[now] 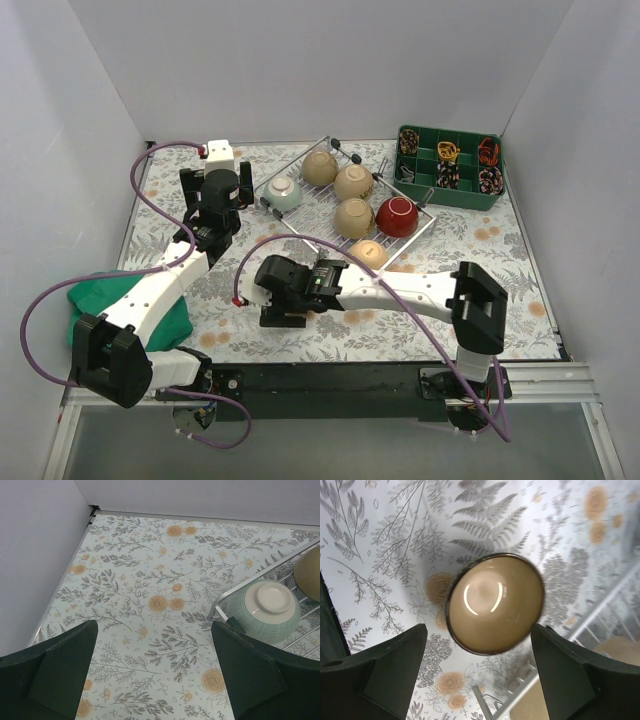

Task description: Unload the bowls from the dish rack

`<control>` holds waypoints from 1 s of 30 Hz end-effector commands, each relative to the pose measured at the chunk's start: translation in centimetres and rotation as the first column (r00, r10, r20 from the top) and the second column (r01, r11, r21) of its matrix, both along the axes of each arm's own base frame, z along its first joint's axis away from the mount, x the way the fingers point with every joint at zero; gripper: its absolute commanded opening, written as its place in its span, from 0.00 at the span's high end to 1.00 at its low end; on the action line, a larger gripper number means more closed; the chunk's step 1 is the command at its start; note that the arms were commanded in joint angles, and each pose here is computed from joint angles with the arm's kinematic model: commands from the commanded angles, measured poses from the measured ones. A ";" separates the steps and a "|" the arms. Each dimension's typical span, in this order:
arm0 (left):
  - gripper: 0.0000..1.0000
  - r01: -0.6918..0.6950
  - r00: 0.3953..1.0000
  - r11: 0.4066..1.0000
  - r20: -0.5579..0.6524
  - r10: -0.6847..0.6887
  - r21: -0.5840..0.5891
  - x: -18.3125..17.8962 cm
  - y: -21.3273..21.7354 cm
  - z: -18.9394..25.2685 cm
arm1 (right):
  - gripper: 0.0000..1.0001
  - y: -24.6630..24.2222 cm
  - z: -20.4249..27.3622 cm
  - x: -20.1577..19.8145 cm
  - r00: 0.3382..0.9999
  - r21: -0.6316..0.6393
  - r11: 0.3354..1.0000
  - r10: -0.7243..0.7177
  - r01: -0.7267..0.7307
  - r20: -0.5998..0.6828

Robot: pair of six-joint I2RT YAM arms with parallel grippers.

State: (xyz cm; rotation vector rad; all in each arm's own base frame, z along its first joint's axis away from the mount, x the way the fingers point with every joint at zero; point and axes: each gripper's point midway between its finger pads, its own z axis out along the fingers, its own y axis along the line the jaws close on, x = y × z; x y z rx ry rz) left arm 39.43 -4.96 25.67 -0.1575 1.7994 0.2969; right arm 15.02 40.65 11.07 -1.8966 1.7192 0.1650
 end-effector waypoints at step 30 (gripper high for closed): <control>0.02 0.043 0.999 0.998 -0.011 -0.044 -0.034 0.3 -0.9 -0.8 | 0.02 -10.0 7.5 26.0 0.595 0.232 0.633 -0.773 0.738 0.220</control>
